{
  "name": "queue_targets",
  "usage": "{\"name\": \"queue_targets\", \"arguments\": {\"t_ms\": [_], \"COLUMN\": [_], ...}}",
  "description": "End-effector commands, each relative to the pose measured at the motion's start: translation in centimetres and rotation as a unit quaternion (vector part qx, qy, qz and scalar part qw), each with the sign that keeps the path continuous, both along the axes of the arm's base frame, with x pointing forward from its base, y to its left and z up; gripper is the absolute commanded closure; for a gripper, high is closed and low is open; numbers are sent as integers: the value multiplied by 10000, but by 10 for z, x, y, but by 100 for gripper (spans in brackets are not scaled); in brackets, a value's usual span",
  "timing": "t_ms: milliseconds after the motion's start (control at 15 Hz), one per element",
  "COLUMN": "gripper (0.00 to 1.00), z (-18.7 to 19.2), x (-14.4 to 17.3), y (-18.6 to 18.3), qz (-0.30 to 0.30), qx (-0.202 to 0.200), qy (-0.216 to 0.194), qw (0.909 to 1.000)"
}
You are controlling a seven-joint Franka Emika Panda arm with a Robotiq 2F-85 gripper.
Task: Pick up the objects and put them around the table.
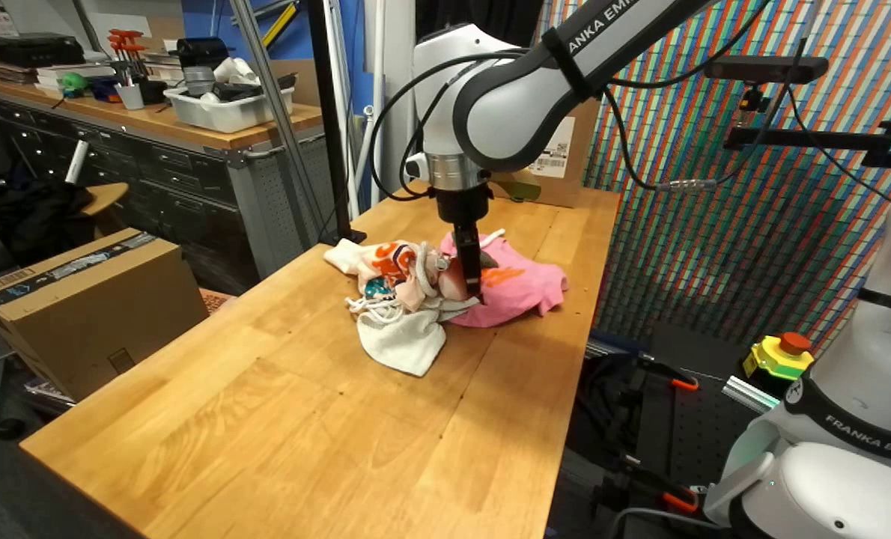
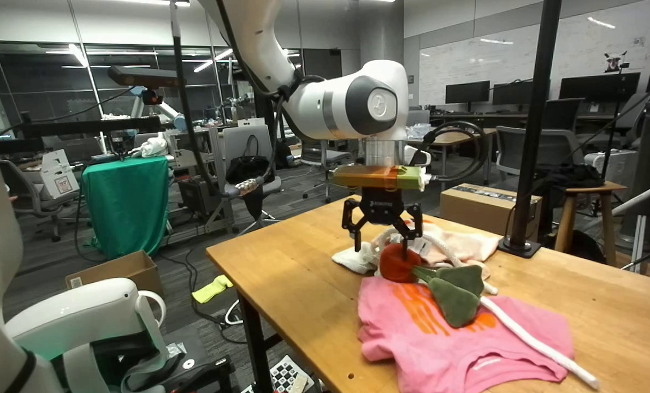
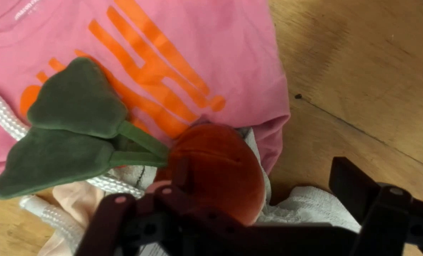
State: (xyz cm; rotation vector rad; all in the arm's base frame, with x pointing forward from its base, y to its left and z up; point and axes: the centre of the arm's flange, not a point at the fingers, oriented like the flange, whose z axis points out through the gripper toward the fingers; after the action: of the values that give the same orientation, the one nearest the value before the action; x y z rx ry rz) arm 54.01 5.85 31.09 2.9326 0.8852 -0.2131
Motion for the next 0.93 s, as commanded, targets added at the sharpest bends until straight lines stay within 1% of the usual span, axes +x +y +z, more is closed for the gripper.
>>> {"name": "queue_targets", "arguments": {"t_ms": [0, 267, 400, 467, 533, 733, 867], "gripper": [0, 0, 0, 15, 26, 51, 64], "z": [-7, -16, -20, -22, -23, -25, -24], "x": [16, 23, 24, 25, 25, 25, 24], "y": [-9, -19, -24, -25, -27, -32, -35], "qz": [64, 25, 5, 1, -16, -54, -54], "qx": [219, 207, 178, 165, 169, 120, 66], "qy": [-231, -486, -542, -557, -569, -569, -585], "qw": [9995, 9986, 9984, 9983, 9982, 9983, 9983]}}
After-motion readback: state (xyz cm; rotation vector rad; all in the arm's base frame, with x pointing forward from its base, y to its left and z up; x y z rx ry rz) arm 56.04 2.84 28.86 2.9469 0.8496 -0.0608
